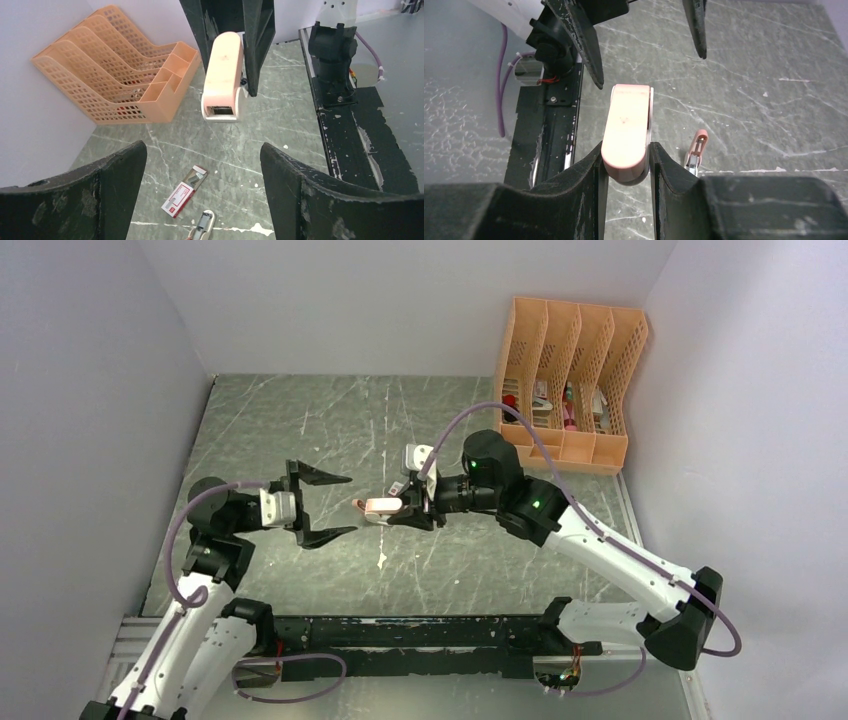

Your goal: Load the staples into the stapler

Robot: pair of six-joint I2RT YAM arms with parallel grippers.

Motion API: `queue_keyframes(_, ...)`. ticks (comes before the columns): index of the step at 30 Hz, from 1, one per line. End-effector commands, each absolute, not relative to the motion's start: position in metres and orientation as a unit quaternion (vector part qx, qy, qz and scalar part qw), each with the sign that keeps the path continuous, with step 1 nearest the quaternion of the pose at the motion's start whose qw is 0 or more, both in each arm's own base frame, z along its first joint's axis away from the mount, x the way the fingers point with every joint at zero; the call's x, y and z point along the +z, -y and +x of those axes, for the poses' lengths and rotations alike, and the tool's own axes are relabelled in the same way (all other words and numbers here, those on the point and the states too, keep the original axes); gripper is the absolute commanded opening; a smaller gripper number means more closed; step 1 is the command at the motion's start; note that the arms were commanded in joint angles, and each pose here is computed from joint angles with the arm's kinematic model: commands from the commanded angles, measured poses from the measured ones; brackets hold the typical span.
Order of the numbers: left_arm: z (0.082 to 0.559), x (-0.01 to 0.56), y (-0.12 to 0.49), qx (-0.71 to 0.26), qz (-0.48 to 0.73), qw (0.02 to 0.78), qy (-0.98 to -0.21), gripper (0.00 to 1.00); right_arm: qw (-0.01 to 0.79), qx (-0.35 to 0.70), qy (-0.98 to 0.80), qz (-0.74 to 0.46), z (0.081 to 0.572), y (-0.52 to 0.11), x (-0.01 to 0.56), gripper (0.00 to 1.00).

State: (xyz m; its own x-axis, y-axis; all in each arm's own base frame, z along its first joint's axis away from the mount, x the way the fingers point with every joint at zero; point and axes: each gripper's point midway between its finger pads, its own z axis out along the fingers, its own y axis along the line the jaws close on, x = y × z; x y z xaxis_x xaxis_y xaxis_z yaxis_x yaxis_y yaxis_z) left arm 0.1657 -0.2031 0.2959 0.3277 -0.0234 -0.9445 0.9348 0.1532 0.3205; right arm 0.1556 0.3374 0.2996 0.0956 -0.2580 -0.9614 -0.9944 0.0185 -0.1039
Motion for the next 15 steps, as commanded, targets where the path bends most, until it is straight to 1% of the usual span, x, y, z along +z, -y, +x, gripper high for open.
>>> queue_keyframes(1,0.161,0.311,0.210,-0.375,0.569,0.627,-0.378,0.87,0.459,0.407,-0.532,-0.583,0.153,-0.339,0.306,0.00)
queue_keyframes(8,0.160,0.301,0.240,-0.407,0.575,0.591,-0.393,0.84,0.475,0.386,-0.538,-0.580,0.164,-0.341,0.305,0.00)
queue_keyframes(13,0.159,0.300,0.244,-0.422,0.566,0.586,-0.397,0.80,0.473,0.384,-0.536,-0.584,0.164,-0.341,0.302,0.00)
queue_keyframes(15,0.161,0.300,0.245,-0.423,0.562,0.587,-0.401,0.76,0.472,0.384,-0.537,-0.584,0.164,-0.341,0.301,0.00)
